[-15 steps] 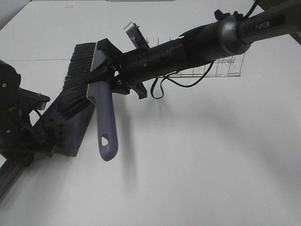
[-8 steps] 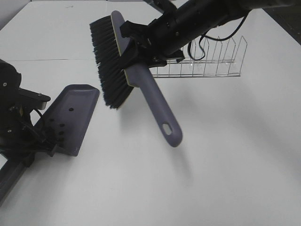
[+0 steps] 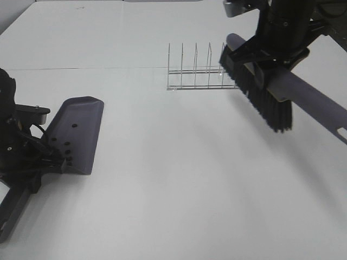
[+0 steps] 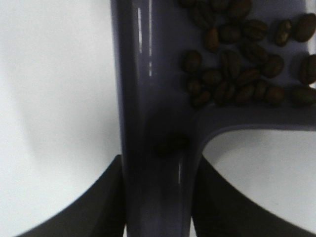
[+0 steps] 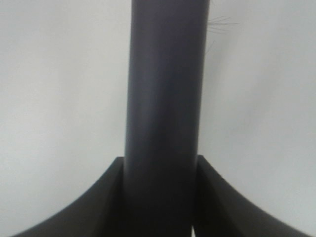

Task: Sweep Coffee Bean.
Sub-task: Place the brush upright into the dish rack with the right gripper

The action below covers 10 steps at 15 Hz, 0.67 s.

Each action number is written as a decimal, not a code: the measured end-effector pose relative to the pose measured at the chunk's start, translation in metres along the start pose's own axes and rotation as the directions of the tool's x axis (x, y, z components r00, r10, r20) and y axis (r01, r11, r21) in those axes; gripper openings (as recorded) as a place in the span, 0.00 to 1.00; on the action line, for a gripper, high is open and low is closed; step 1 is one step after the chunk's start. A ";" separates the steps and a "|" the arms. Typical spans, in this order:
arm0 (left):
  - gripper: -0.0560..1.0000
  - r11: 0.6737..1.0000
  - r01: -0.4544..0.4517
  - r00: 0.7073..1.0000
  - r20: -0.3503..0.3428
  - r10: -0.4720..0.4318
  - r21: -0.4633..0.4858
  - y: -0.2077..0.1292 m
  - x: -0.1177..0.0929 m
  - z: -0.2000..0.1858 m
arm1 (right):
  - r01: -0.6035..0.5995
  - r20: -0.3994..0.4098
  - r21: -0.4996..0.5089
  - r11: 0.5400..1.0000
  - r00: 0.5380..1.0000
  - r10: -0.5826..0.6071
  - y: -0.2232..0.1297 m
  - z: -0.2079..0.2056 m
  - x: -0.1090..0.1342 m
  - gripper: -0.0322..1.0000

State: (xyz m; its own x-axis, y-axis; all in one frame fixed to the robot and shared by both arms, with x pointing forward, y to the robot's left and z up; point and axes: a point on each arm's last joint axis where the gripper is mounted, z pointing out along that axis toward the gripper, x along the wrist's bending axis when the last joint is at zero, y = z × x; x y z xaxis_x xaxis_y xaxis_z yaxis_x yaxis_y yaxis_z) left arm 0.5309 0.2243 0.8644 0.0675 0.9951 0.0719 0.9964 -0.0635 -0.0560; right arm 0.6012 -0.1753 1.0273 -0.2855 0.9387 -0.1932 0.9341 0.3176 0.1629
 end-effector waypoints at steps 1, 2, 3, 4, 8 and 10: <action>0.36 1.000 0.010 1.000 0.007 -0.010 0.001 0.000 0.000 0.000 | -0.055 0.026 0.017 0.998 0.998 0.054 -0.001 0.001 -0.009 0.38; 0.36 1.000 0.010 1.000 0.007 -0.010 0.001 0.000 0.000 0.000 | -0.108 0.028 0.024 0.994 0.994 0.107 -0.002 0.004 -0.020 0.38; 0.36 1.000 0.011 1.000 0.008 -0.011 0.001 0.000 0.000 0.000 | -0.136 0.024 0.033 0.990 0.991 0.135 -0.002 0.006 -0.025 0.38; 0.36 1.000 0.013 1.000 0.010 -0.013 0.002 0.000 0.000 0.000 | -0.187 0.008 0.057 0.981 0.982 0.187 -0.003 0.013 -0.037 0.38; 0.36 1.000 -0.009 1.000 0.012 0.009 0.001 0.000 0.000 0.000 | -0.341 -0.017 0.210 0.916 0.936 0.352 -0.005 0.071 -0.080 0.38; 0.36 1.000 -0.015 1.000 0.012 0.015 0.000 0.000 0.000 0.000 | -0.347 -0.014 0.218 0.912 0.934 0.358 0.004 0.082 -0.091 0.38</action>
State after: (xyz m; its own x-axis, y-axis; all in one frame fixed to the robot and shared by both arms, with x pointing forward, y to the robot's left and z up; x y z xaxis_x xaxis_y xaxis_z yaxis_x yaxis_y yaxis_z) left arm 0.5309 0.2238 0.8643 0.0820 0.9949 0.0590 0.9953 -0.0787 -0.0572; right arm 0.6488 -0.2702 0.9660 0.0651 0.9920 -0.1083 0.9979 -0.0650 0.0044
